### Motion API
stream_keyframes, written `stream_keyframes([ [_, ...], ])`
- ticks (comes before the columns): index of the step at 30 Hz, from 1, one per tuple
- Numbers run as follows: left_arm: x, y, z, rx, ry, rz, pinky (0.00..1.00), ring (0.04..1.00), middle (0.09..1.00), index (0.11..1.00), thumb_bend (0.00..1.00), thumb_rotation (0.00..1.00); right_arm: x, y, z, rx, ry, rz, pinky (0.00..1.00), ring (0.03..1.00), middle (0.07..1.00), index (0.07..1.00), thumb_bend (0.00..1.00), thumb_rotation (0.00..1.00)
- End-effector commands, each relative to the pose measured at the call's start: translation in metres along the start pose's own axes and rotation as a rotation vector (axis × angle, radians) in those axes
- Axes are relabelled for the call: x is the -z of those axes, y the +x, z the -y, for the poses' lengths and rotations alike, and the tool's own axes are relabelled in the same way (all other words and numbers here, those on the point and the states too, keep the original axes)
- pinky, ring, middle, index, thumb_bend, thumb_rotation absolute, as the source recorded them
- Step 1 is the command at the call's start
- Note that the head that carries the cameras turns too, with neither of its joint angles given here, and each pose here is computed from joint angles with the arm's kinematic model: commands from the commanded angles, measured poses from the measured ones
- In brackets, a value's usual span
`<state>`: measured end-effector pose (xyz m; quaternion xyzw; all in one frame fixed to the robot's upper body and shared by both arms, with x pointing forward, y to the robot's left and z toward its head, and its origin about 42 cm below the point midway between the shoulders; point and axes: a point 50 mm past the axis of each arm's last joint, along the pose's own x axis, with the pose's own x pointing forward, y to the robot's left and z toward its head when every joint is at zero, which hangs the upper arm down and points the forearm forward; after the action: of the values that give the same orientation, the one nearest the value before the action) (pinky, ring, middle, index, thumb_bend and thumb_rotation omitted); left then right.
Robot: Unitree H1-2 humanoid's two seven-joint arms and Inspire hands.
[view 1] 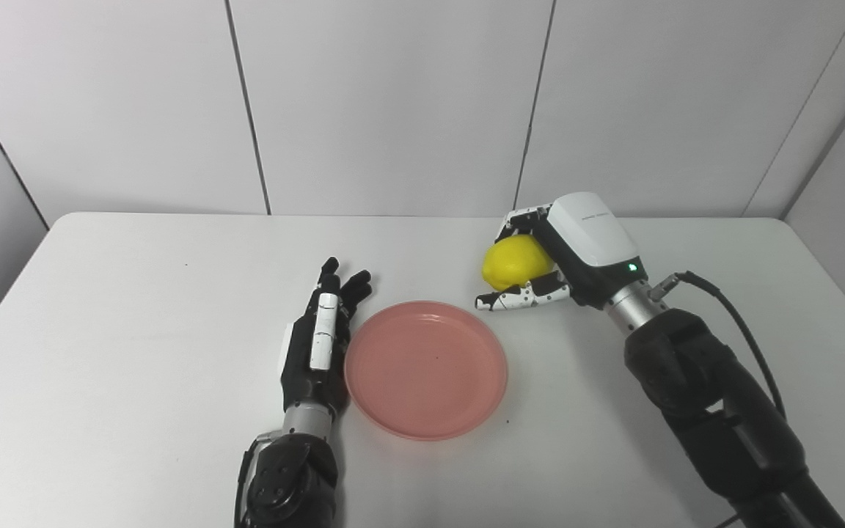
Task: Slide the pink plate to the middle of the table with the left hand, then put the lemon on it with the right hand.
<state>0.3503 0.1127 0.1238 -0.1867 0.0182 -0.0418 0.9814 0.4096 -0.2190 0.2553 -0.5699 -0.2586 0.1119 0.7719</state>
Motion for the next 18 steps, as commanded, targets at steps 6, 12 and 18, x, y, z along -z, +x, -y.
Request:
stream_keyframes([
  [6, 0.040, -0.017, 0.018, -0.063, -0.095, -0.159, 0.99, 0.867, 0.811, 0.929, 0.78, 0.80, -0.030, 0.026, 0.018, 0.050, -0.013, 0.121, 0.17, 0.221, 0.287, 0.349, 0.52, 0.42],
  [12, 0.039, -0.017, 0.018, -0.071, -0.092, -0.162, 0.96, 0.858, 0.809, 0.922, 0.75, 0.79, -0.038, 0.032, 0.007, 0.013, 0.005, 0.137, 0.22, 0.284, 0.349, 0.439, 0.51, 0.48],
  [18, 0.042, -0.016, 0.019, -0.071, -0.094, -0.157, 0.97, 0.855, 0.801, 0.918, 0.77, 0.78, -0.045, 0.037, -0.003, -0.010, 0.014, 0.179, 0.20, 0.263, 0.326, 0.402, 0.50, 0.49],
])
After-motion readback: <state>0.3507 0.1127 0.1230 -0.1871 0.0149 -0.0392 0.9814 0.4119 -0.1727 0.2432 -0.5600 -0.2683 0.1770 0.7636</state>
